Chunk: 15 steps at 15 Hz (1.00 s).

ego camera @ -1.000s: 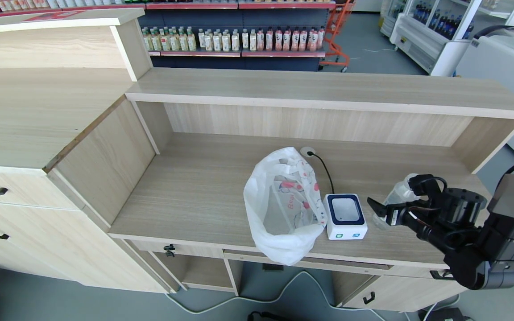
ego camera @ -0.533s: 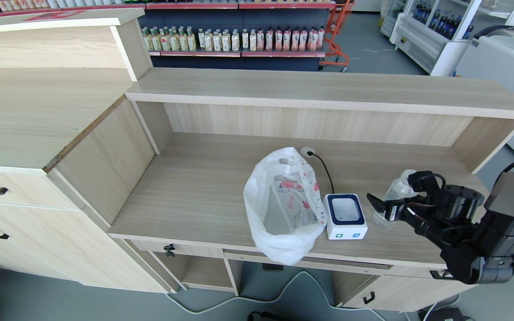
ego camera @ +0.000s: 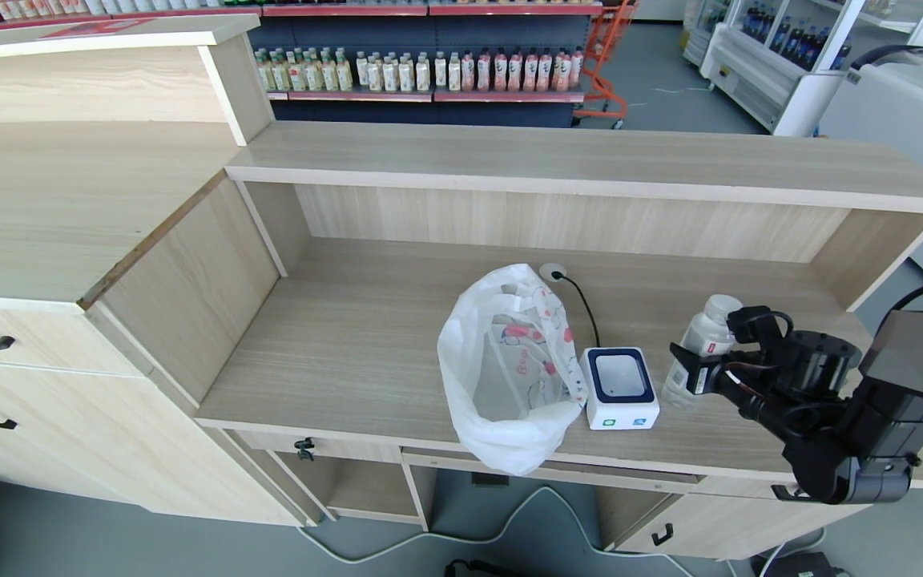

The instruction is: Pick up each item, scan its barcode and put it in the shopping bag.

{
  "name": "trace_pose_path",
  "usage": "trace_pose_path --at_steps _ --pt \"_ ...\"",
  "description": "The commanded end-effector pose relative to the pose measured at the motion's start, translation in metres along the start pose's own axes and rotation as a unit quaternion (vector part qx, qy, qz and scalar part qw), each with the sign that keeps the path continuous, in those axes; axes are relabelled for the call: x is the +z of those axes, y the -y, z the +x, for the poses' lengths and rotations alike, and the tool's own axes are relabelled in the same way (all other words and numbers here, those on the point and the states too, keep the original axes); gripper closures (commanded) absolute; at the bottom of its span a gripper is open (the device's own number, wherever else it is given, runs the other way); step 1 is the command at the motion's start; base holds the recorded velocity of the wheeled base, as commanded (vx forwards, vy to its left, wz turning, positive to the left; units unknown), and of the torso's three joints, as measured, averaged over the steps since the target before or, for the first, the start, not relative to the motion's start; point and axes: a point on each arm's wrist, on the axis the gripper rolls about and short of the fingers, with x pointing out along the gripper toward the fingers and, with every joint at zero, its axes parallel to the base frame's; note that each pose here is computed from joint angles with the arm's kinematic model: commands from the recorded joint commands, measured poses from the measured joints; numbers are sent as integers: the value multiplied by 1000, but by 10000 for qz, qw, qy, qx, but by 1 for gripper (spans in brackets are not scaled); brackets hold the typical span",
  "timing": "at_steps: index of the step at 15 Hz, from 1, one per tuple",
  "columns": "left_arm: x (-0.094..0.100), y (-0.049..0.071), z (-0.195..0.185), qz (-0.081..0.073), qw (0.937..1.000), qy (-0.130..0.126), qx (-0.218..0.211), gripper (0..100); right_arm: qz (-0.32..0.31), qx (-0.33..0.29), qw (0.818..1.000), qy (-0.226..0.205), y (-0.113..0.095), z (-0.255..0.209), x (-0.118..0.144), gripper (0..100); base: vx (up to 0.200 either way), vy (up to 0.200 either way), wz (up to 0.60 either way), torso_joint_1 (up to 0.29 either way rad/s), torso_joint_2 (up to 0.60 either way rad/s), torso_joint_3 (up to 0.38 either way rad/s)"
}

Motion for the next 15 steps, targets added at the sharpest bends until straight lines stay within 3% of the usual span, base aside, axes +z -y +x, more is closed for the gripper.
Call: trace_pose_path --at_steps 1,9,11,15 --pt "0 0 0 2 10000 0 1 0 -10 -9 10000 78 3 0 4 100 0 0 0 0 0 0" --pt "0 0 0 -6 10000 0 1 0 -5 -89 10000 13 7 -7 4 100 0 0 0 0 0 0" --pt "0 0 0 2 10000 0 1 0 28 -88 9999 127 10 -15 21 100 0 0 0 0 0 0" --pt "0 0 0 2 10000 0 1 0 450 709 9964 92 25 -55 89 100 0 0 0 0 0 0"
